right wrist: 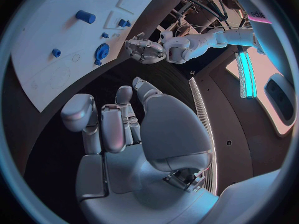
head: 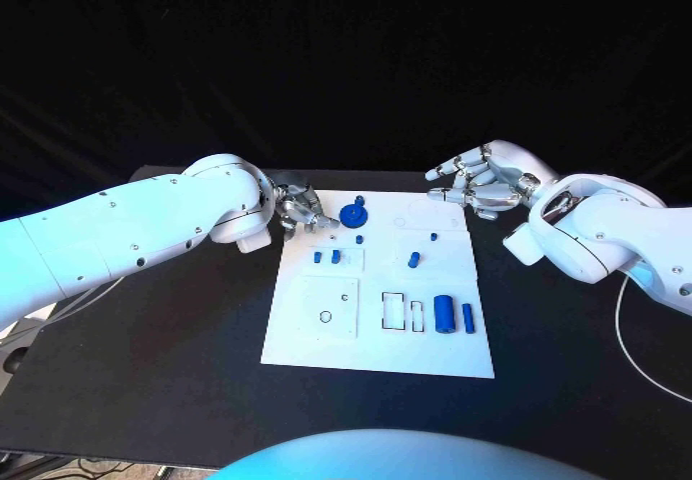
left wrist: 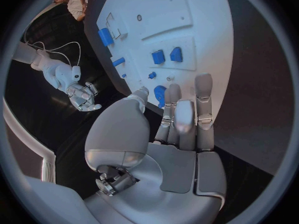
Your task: Assemble the parts on the task board
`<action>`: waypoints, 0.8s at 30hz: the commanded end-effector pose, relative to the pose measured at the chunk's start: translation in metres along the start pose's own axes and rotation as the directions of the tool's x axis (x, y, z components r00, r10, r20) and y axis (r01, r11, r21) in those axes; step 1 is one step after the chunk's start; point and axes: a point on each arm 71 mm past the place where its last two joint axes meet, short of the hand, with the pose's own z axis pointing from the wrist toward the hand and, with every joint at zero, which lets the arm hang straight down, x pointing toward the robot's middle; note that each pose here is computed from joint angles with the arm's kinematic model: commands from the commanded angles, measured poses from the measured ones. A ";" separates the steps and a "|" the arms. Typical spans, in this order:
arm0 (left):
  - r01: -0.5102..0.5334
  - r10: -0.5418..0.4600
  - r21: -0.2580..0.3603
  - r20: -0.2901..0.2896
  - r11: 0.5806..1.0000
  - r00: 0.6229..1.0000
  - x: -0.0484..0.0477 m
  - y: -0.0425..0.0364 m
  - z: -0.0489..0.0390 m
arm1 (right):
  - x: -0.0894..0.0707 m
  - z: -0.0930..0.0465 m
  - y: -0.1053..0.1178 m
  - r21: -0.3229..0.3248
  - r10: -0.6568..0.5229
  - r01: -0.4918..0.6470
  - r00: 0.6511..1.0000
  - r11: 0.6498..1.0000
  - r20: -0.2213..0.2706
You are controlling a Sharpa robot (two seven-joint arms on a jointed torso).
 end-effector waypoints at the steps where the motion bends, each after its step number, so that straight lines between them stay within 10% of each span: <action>1: 0.046 -0.057 0.226 0.043 0.973 0.997 0.0006 -0.0200 0.0021 | 0.001 0.000 0.000 -0.006 -0.001 0.000 1.000 1.000 -0.012; 12: -0.323 0.255 0.345 0.229 0.881 0.939 0.0221 -0.0399 0.0137 | 0.003 0.001 0.001 -0.008 0.000 -0.001 1.000 1.000 -0.016; 24: -0.402 0.352 0.293 0.209 0.868 0.912 0.0401 -0.0425 0.0306 | 0.004 0.001 0.002 -0.010 0.001 -0.001 1.000 1.000 -0.019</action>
